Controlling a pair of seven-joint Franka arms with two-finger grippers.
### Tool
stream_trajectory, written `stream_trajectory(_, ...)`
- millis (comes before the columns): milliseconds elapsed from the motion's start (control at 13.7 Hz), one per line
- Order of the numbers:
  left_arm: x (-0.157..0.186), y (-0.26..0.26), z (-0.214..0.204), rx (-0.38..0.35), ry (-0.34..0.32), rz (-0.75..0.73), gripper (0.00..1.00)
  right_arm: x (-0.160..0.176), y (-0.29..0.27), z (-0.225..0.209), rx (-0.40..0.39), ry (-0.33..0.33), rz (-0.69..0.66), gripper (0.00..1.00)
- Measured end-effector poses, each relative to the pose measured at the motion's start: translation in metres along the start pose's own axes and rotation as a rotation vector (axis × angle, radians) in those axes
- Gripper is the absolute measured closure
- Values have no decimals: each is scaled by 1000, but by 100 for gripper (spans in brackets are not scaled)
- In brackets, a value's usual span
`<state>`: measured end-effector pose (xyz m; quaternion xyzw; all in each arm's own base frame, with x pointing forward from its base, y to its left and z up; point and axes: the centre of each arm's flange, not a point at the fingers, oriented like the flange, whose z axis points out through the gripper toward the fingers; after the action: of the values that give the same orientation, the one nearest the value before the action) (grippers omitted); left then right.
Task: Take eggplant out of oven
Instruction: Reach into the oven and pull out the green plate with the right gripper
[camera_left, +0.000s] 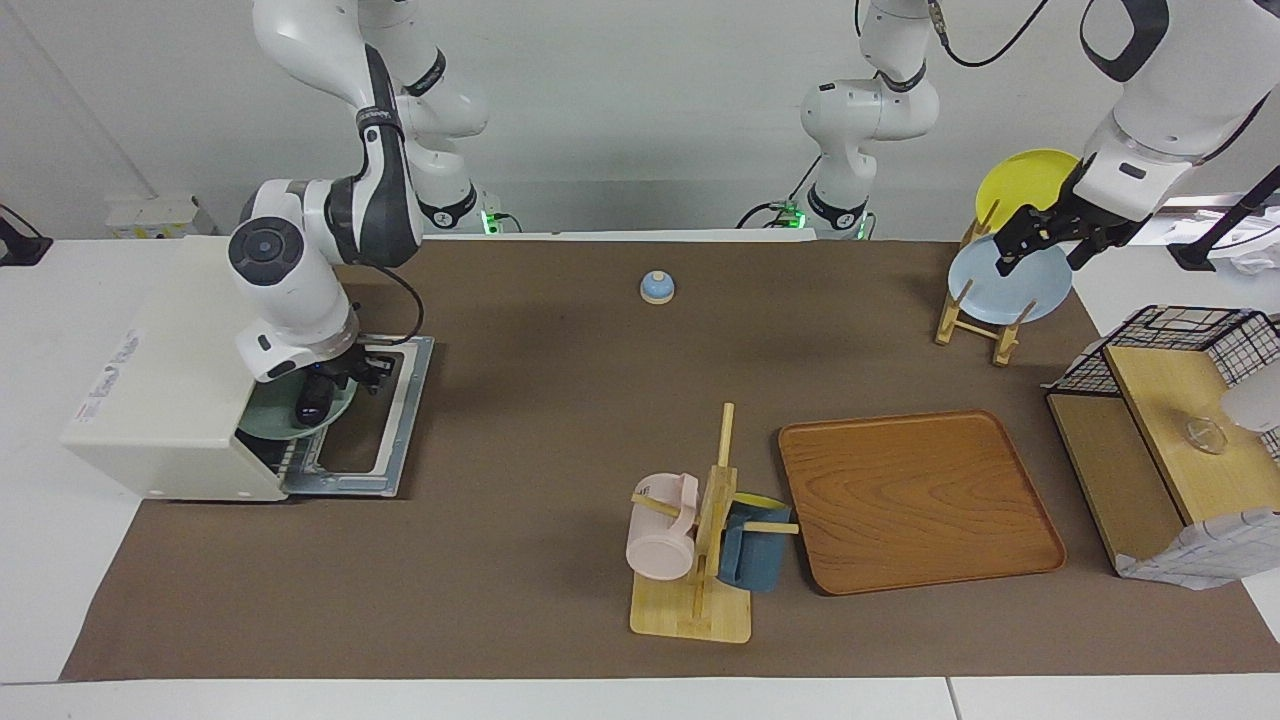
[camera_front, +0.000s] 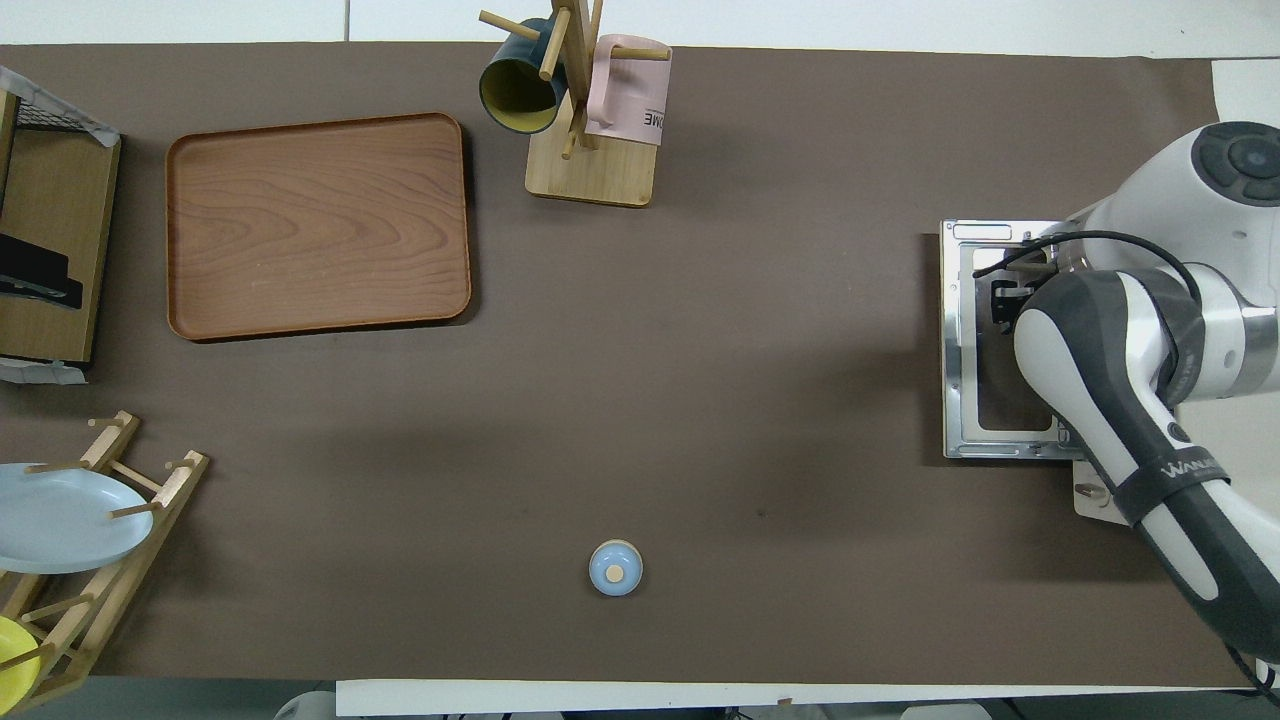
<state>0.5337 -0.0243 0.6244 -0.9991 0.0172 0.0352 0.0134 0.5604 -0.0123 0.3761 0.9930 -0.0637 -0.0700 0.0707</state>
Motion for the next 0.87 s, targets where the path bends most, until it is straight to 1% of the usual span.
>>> stream_trajectory(73, 0, 0, 0, 0, 0, 0, 0, -2, 2, 6, -23, 6, -31, 59)
stream_trajectory(146, 0, 0, 0, 0, 0, 0, 0, -3, 5, 12, -52, 11, -66, 69)
stream_trajectory(219, 0, 0, 0, 0, 0, 0, 0, -4, 6, 15, -74, 16, -91, 74)
stream_trajectory(291, 0, 0, 0, 0, 0, 0, 0, -4, 5, 16, -91, 20, -114, 74)
stream_trajectory(437, 0, 1, 0, 0, -1, 2, 0, -4, -4, 11, -124, 35, -157, 94)
stream_trajectory(510, 0, 2, 0, 0, -1, 4, 0, -5, -15, 2, -135, 50, -181, 97)
stream_trajectory(656, 0, 1, 0, 0, -3, 2, 0, -9, -53, -20, -150, 64, -227, 97)
stream_trajectory(728, -1, 0, 0, 0, -5, -1, 0, -13, -80, -33, -159, 66, -223, 97)
stream_trajectory(874, -1, -7, 1, 0, -9, -13, 0, -24, -148, -58, -172, 67, -163, 97)
